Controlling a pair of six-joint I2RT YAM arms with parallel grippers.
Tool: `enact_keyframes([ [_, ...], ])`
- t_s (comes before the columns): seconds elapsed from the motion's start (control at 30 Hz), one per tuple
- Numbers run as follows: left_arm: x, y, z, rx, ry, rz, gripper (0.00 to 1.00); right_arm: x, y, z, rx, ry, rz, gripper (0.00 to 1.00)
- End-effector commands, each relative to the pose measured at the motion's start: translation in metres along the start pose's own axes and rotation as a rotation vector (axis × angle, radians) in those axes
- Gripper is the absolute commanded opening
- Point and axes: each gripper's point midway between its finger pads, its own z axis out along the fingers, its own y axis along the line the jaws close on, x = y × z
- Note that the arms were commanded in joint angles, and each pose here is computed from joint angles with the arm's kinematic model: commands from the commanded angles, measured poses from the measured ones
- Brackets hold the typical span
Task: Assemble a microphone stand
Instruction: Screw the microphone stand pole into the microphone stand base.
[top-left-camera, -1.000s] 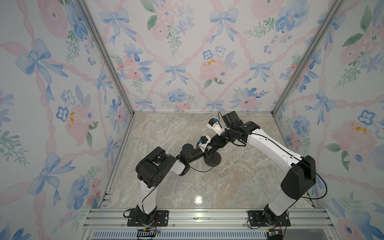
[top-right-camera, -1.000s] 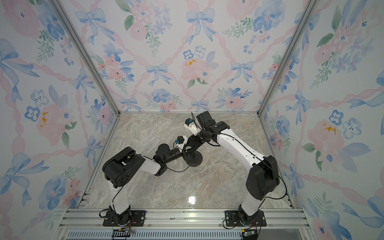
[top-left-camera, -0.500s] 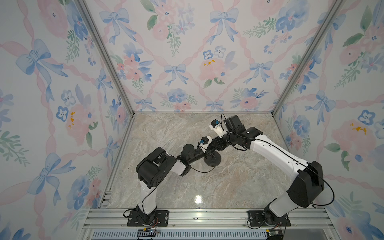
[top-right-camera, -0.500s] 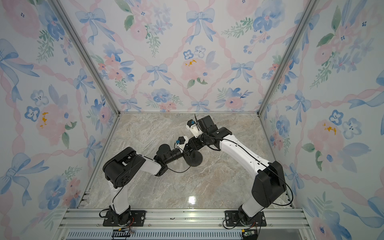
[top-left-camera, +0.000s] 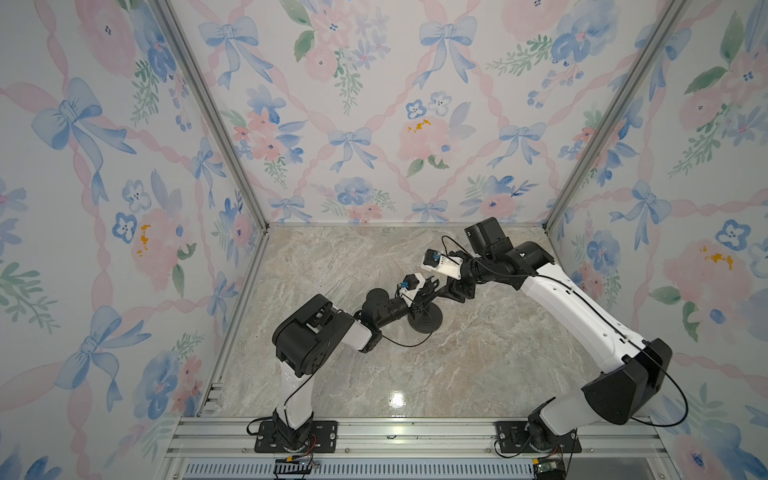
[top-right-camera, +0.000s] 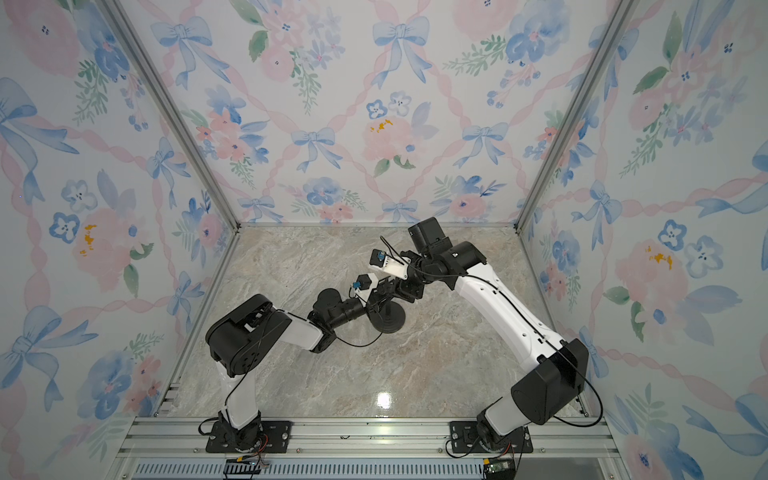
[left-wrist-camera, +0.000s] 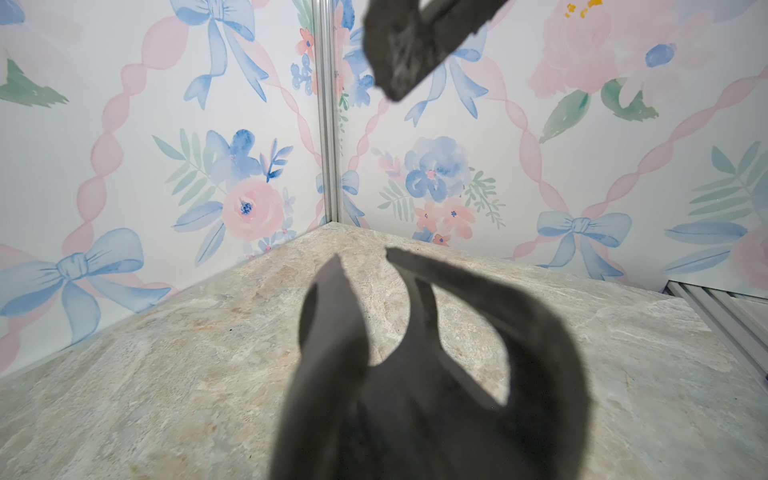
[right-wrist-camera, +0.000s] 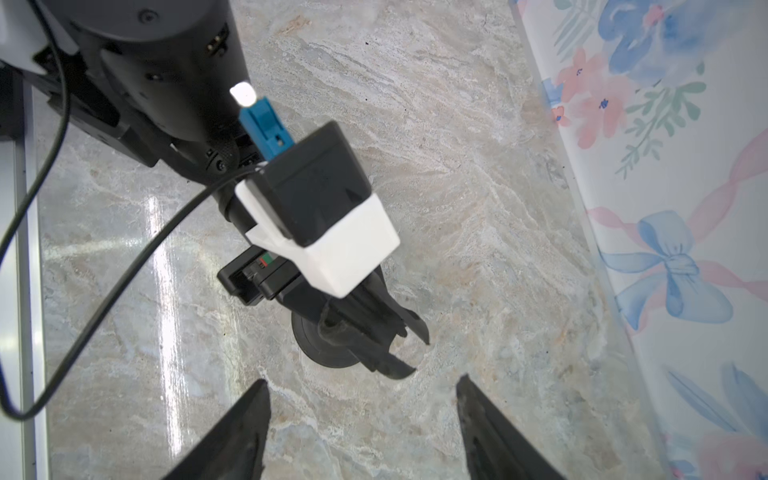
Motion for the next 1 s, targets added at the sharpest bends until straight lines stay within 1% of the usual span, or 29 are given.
enact_keyframes([
  [0.0,0.004,-0.009,0.002,0.043,0.003,0.021,0.05,0.009,0.013,0.005,-0.15,-0.005,-0.285,0.74],
  [0.1,0.007,-0.011,0.001,0.051,0.008,0.023,0.06,0.007,0.015,0.017,-0.279,0.009,-0.321,0.74],
  [0.23,0.007,-0.013,0.002,0.065,0.007,0.024,0.06,0.0,0.012,0.029,-0.364,0.017,-0.328,0.73],
  [0.33,0.007,-0.012,0.002,0.066,0.007,0.024,0.07,0.009,0.011,0.04,-0.411,0.064,-0.318,0.73],
  [0.4,0.007,-0.013,0.002,0.069,0.006,0.022,0.07,0.01,0.012,0.046,-0.429,0.058,-0.309,0.72],
  [0.43,0.006,-0.012,0.002,0.067,0.006,0.022,0.07,0.009,0.012,0.047,-0.434,0.05,-0.302,0.7],
  [0.5,0.008,-0.012,0.002,0.066,0.009,0.017,0.08,0.005,0.012,0.049,-0.434,0.032,-0.272,0.61],
  [0.53,0.007,-0.011,0.002,0.064,0.007,0.018,0.08,0.004,0.013,0.049,-0.442,0.026,-0.261,0.56],
  [0.57,0.007,-0.012,0.002,0.065,0.007,0.016,0.08,0.002,0.013,0.049,-0.444,0.022,-0.245,0.47],
  [0.6,0.007,-0.011,0.002,0.063,0.007,0.017,0.09,0.002,0.014,0.049,-0.448,0.021,-0.221,0.41],
  [0.67,0.007,-0.011,0.002,0.061,0.008,0.014,0.09,0.003,0.017,0.049,-0.458,0.025,-0.196,0.37],
  [0.73,0.007,-0.01,0.003,0.057,0.006,0.013,0.09,0.005,0.018,0.051,-0.453,0.034,-0.173,0.36],
  [0.9,0.006,-0.007,0.001,0.043,0.005,0.008,0.11,0.009,0.006,0.054,-0.347,0.012,-0.053,0.33],
  [0.97,0.005,-0.006,0.001,0.038,0.004,0.008,0.16,0.016,0.004,0.056,-0.303,0.001,-0.016,0.32],
])
